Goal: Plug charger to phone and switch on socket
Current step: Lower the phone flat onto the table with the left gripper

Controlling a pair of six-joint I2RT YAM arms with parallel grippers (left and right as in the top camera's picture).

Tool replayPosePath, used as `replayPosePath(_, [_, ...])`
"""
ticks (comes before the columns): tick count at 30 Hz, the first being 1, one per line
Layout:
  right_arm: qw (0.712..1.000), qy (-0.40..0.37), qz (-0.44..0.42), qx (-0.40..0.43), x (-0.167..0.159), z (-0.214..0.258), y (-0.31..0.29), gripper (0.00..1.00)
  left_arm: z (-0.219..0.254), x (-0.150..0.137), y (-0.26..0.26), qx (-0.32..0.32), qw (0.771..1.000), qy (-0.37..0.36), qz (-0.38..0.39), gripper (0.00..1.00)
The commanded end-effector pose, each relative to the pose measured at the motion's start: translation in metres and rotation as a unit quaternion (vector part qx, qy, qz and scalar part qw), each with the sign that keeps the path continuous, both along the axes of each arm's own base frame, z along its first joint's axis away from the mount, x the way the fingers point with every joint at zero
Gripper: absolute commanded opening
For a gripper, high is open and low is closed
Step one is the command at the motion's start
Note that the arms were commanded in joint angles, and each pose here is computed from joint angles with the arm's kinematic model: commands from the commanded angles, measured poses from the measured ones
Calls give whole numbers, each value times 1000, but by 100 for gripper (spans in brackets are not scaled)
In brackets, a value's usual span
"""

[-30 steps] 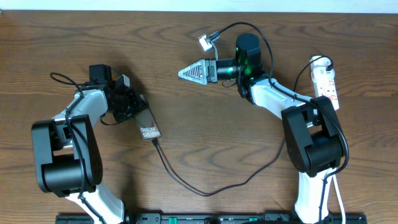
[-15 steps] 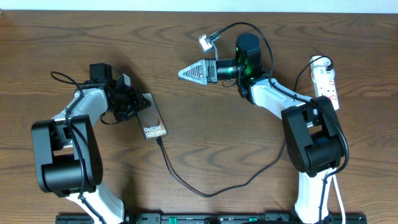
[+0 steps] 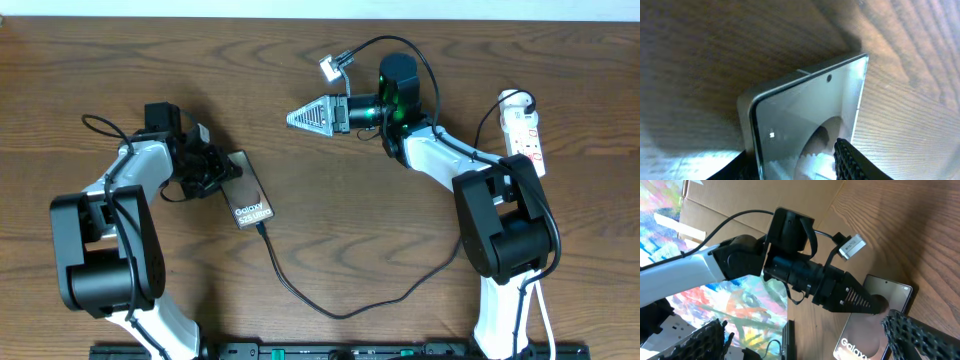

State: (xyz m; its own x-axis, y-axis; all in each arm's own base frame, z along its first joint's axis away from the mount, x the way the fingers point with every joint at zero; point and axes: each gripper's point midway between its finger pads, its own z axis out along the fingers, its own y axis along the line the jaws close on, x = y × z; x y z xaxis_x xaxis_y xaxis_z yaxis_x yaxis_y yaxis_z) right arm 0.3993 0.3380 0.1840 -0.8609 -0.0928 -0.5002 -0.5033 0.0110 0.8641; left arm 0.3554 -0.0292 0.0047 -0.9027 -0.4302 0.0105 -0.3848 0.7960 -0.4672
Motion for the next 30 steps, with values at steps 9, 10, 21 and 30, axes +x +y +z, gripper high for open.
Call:
replayPosePath(9, [1000, -9, -1, 0, 1, 1, 2, 99, -39, -45, 25, 80, 992, 97, 1, 45])
replayPosePath(10, [1000, -8, -1, 0, 1, 1, 2, 99, -40, -46, 27, 85, 991, 100, 1, 45])
replayPosePath(21, [1000, -8, -1, 0, 1, 1, 2, 99, -40, -49, 27, 86, 991, 105, 0, 45])
replayPosePath(30, [1000, -8, -1, 0, 1, 1, 2, 99, -15, -19, 32, 92, 995, 47, 9, 45])
